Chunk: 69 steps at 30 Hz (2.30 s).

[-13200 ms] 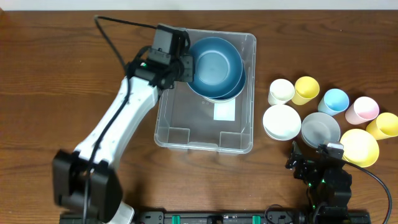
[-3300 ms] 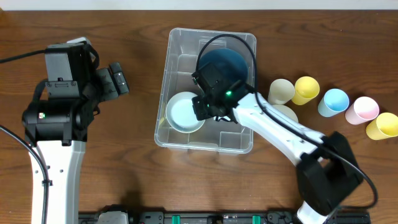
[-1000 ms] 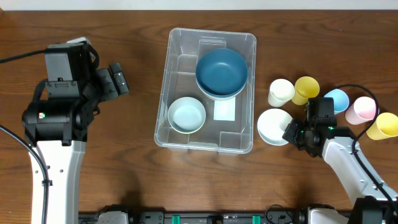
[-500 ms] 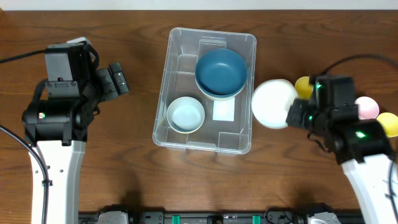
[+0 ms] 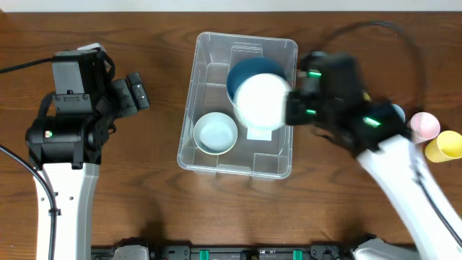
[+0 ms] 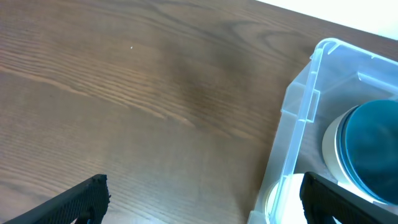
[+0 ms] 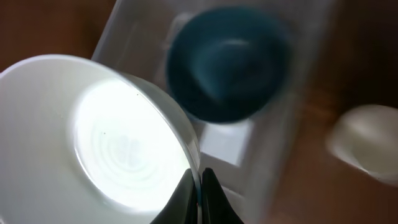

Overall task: Pack container
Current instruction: 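Stack the white bowl onto the grey bowl in the container, then move the right gripper to the far-right yellow cup and grasp it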

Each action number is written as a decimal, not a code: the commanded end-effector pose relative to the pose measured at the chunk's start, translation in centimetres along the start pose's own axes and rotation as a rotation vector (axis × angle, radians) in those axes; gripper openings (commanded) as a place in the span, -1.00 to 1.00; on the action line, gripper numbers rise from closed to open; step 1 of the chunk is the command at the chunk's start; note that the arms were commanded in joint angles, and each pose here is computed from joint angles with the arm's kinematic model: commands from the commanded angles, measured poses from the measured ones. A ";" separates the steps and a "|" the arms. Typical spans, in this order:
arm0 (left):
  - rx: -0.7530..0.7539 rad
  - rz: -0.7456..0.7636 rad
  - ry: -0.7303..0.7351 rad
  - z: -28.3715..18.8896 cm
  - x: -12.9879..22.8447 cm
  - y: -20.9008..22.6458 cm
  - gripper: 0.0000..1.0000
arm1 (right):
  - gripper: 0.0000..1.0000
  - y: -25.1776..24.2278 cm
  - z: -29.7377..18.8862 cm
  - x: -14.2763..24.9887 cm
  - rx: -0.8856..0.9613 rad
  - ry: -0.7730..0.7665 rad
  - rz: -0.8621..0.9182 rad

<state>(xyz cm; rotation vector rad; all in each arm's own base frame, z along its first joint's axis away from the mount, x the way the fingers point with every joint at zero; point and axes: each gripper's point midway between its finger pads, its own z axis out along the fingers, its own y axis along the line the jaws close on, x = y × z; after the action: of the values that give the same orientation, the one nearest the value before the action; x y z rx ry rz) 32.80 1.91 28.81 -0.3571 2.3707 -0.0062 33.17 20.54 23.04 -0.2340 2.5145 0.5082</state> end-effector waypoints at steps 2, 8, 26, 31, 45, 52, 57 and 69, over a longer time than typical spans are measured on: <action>-0.016 -0.005 0.000 0.1 -0.1 0.4 0.96 | -0.98 2.9 6.3 2.3 -0.052 0.119 -0.102; -0.016 -0.005 0.000 0.1 -0.1 0.4 0.96 | -0.81 3.9 13.6 6.0 -0.068 0.253 -0.142; -0.016 -0.005 0.000 0.1 -0.1 0.4 0.96 | 0.31 -10.3 -7.1 -3.1 0.283 -0.187 0.157; -0.016 -0.005 0.000 0.1 -0.1 0.4 0.96 | 0.51 -21.2 -14.3 0.6 0.535 -0.228 0.530; -0.016 -0.005 0.000 0.1 -0.1 0.4 0.96 | 0.52 -39.1 -17.9 12.2 0.796 -0.185 1.241; -0.016 -0.005 0.000 0.1 -0.1 0.4 0.96 | 0.52 -42.7 -14.2 14.9 0.789 -0.062 1.323; -0.016 -0.005 0.000 0.1 -0.1 0.4 0.96 | 0.55 -43.6 -13.8 17.0 0.795 -0.012 1.381; -0.016 -0.005 0.000 0.1 -0.1 0.4 0.96 | 0.40 -46.4 -11.6 21.1 0.712 -0.011 1.478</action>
<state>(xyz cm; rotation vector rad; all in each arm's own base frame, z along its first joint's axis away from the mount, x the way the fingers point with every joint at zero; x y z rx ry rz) 32.83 1.91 28.80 -0.3571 2.3707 -0.0062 22.31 -28.40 7.54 1.9104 2.2028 -0.0209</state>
